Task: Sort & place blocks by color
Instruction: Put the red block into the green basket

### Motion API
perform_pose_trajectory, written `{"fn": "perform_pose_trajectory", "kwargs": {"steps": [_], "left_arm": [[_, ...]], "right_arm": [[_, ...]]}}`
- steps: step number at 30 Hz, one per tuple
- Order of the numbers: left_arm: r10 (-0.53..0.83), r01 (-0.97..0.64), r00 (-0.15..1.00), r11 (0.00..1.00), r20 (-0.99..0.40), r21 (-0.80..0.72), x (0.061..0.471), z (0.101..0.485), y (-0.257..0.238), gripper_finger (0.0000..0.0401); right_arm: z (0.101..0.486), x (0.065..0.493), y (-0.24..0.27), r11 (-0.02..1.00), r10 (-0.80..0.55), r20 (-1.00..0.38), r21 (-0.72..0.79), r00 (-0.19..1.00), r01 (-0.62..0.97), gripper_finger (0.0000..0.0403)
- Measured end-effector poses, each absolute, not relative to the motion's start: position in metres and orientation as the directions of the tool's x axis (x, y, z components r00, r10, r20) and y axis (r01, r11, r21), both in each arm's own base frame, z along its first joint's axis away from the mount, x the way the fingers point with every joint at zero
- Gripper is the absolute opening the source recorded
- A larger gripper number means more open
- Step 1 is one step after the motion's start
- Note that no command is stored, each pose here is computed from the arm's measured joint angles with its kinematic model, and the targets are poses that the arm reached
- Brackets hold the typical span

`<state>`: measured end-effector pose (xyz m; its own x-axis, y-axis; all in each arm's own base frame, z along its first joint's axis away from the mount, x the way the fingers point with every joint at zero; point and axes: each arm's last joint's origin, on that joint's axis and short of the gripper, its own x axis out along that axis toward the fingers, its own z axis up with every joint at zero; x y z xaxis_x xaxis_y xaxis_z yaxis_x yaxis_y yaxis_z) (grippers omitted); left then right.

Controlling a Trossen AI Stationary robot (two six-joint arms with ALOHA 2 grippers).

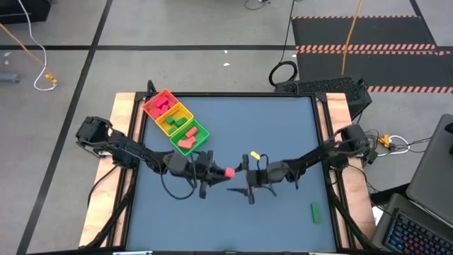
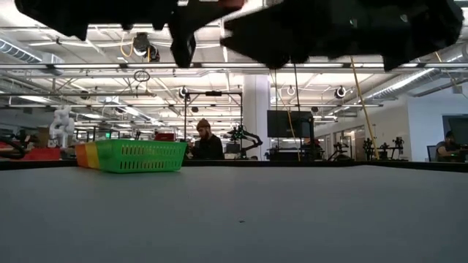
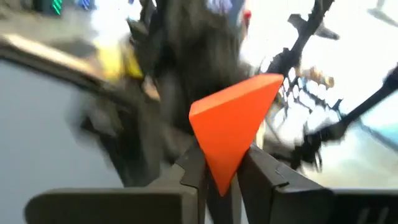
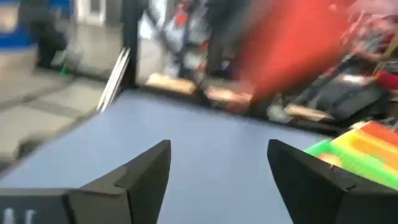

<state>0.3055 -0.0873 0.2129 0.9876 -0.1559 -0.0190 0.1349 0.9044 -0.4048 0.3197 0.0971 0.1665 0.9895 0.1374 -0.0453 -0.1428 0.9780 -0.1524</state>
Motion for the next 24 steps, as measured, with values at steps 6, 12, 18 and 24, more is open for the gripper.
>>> {"fn": "perform_pose_trajectory", "kwargs": {"steps": [6, 12, 18, 24], "left_arm": [[-0.151, 0.121, 0.987, 0.912, -0.048, -0.392, 0.303, 0.216, -0.084, 0.0059], [-0.148, 0.107, 0.985, 0.923, -0.084, -0.370, 0.297, 0.222, -0.083, 0.0059], [-0.047, -0.016, 0.980, 0.948, -0.191, -0.317, 0.284, 0.226, -0.078, 0.0060], [0.238, -0.329, 0.903, 0.918, -0.357, -0.221, 0.261, 0.227, -0.063, 0.0061]], "right_arm": [[0.165, 0.319, 0.098, 0.979, 0.140, -0.073, -0.139, 0.987, -0.149, 0.0287], [0.160, 0.317, 0.096, 0.984, 0.131, -0.094, -0.107, 0.987, -0.141, 0.0285], [0.160, 0.317, 0.096, 0.989, 0.129, -0.096, -0.056, 0.987, -0.135, 0.0282], [0.160, 0.317, 0.096, 0.992, 0.129, -0.095, 0.020, 0.987, -0.127, 0.0282]]}}
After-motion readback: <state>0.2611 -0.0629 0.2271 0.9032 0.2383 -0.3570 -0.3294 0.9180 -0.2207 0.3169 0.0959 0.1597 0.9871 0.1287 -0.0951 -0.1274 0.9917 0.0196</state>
